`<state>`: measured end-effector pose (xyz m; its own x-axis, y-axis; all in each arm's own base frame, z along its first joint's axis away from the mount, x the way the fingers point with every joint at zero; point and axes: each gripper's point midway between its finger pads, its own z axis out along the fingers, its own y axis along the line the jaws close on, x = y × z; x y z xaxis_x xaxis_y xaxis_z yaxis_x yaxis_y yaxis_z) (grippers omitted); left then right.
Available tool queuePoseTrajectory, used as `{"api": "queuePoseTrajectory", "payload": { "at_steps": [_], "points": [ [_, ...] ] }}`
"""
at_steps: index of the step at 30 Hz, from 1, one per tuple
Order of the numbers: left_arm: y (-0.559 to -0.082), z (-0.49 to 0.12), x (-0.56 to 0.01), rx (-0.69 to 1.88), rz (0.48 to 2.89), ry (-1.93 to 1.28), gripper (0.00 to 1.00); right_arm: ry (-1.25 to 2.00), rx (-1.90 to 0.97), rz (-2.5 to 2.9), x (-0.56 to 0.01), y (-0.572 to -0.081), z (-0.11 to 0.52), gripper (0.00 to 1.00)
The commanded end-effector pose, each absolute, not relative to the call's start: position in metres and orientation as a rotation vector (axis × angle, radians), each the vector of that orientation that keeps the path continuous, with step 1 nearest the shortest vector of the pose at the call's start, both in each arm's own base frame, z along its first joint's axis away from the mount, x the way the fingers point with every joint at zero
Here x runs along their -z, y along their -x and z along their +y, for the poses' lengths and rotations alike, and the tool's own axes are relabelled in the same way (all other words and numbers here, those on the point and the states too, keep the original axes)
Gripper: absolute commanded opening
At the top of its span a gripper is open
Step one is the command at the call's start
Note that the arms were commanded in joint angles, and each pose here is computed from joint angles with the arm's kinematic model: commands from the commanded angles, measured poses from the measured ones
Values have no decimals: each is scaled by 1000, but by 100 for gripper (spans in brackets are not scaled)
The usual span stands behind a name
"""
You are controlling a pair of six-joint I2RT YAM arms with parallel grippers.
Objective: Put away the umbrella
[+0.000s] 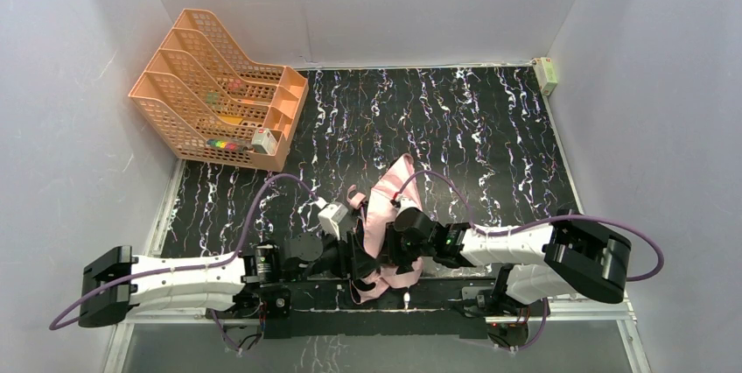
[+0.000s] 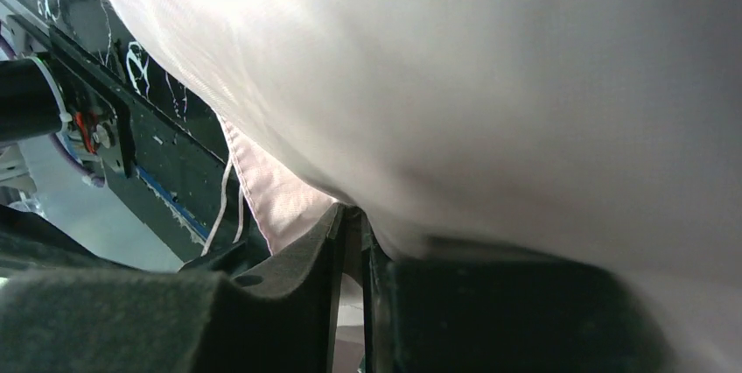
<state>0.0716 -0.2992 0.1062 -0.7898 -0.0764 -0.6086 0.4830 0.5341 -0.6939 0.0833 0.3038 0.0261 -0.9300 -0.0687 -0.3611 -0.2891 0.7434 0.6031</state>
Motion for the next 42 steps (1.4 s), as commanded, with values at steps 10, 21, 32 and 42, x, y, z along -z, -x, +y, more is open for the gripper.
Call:
{"api": "queuePoseTrajectory", "payload": {
  "at_steps": [10,21,32,42],
  "points": [
    [-115,-274,-126,914,2199,-105,66,77,-522,2692,16,-96,226,22],
    [-178,-270,-172,795,2171,14,87,257,-420,2655,8,-98,196,26],
    [-282,-301,-207,994,2236,73,88,282,-549,2663,9,-92,212,26],
    [-337,-335,-182,1026,2415,29,86,292,-591,2698,15,-87,224,26]
  ]
}}
